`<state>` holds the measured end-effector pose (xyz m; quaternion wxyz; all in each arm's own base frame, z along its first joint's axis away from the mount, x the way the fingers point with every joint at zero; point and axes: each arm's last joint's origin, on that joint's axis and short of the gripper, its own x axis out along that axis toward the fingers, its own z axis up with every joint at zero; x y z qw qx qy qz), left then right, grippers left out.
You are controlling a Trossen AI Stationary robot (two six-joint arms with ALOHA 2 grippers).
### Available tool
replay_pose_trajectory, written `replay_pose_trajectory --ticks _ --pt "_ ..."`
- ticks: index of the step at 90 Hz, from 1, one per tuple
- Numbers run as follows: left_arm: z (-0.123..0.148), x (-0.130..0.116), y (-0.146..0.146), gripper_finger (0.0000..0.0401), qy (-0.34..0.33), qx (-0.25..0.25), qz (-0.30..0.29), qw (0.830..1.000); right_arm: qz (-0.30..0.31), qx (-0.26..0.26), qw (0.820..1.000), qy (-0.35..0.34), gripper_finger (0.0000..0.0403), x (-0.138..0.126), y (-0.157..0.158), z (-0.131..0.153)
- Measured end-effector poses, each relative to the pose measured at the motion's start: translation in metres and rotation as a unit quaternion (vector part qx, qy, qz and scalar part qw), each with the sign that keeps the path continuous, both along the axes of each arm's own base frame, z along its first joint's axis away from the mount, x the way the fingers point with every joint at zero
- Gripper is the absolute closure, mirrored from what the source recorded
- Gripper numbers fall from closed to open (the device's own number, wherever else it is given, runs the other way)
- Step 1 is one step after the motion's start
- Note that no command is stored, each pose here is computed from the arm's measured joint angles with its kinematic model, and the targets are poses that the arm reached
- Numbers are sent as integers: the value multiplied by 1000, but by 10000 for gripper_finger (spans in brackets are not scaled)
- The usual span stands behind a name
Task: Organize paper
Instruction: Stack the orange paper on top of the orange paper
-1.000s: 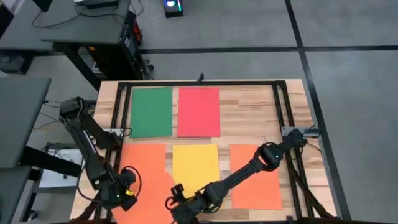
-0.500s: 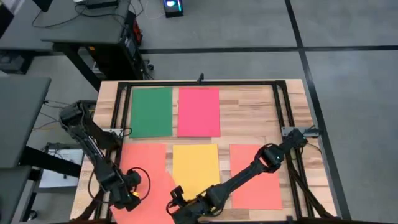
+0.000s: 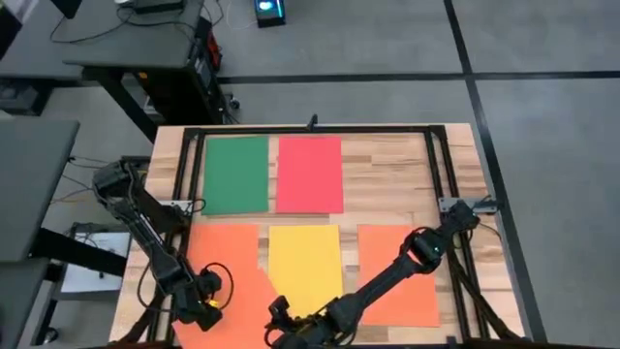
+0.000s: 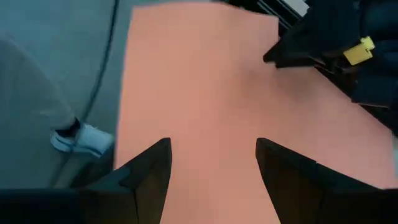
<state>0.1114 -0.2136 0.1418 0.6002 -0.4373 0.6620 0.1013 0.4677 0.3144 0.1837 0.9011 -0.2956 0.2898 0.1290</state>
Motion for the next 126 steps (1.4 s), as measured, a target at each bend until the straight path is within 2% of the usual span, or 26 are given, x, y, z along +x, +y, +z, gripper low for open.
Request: replay_pose_trajectory --ticks 16,40,53,74,97,110,126 --pt "0 0 2 191 -16 16 14 1000 -34 -58 998 9 181 -3 -6 -3" --pt "0 2 3 191 -36 28 27 999 -78 -84 992 54 182 -8 -19 -8" --pt "5 2 6 191 -62 33 35 997 -122 -72 985 94 181 -15 -36 5" --pt "29 2 15 191 -128 60 47 989 -168 -37 973 154 189 -17 -70 27" --pt "50 7 14 191 -214 101 34 971 -199 -24 955 217 245 -20 -97 13" --pt "52 10 14 191 -250 129 27 959 -228 8 953 202 277 -36 -112 16" --pt "53 13 17 191 -290 166 17 943 -216 113 962 121 291 -64 -132 12"
